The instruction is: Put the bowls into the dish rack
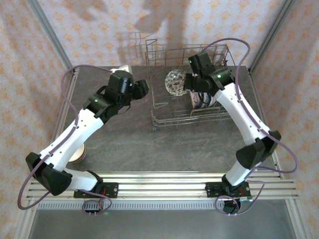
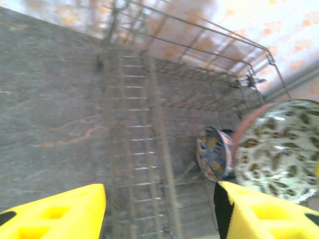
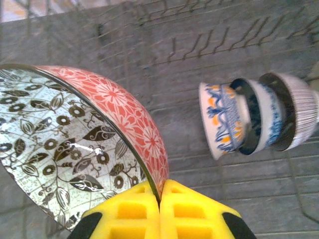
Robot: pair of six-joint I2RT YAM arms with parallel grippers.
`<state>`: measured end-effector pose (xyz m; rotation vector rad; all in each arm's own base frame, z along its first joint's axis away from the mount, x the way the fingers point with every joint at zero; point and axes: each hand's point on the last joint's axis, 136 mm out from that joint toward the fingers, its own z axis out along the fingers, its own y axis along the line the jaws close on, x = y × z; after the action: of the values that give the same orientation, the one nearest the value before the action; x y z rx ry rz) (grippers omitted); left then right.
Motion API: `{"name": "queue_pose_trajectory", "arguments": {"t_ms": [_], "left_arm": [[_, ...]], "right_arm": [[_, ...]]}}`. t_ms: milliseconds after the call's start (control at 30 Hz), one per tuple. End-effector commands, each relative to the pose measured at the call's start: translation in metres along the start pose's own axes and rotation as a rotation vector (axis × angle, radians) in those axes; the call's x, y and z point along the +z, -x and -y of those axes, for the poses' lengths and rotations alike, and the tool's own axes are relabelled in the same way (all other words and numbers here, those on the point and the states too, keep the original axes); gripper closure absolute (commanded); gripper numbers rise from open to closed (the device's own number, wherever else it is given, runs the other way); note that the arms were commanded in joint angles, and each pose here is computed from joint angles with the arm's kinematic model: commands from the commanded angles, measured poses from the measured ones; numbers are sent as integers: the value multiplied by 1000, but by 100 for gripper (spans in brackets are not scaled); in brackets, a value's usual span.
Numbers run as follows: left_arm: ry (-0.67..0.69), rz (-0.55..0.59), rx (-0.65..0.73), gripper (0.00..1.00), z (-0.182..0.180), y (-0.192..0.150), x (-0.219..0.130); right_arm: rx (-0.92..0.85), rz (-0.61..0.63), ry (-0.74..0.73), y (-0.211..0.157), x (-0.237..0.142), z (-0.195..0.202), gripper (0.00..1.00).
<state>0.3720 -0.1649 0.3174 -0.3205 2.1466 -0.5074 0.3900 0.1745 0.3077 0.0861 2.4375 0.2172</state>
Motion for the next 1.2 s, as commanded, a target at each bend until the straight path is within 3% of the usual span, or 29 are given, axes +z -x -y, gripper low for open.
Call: {"name": "queue_pose_trajectory", "arguments": {"t_ms": [0, 233, 533, 800, 1167], "left_arm": [[12, -89, -13, 41, -29, -19, 21], [47, -229, -62, 43, -73, -48, 66], [42, -400, -98, 48, -88, -99, 113], [-5, -512, -66, 51, -74, -130, 130], [-104, -639, 3, 59, -41, -170, 129]], "right_arm": [[38, 78, -164, 24, -2, 21, 100], [7, 88, -388, 29, 16, 42, 100], [-100, 106, -595, 25, 26, 51, 100], [-159, 113, -754, 16, 33, 53, 100], [-171, 128, -839, 9, 39, 48, 100]]}}
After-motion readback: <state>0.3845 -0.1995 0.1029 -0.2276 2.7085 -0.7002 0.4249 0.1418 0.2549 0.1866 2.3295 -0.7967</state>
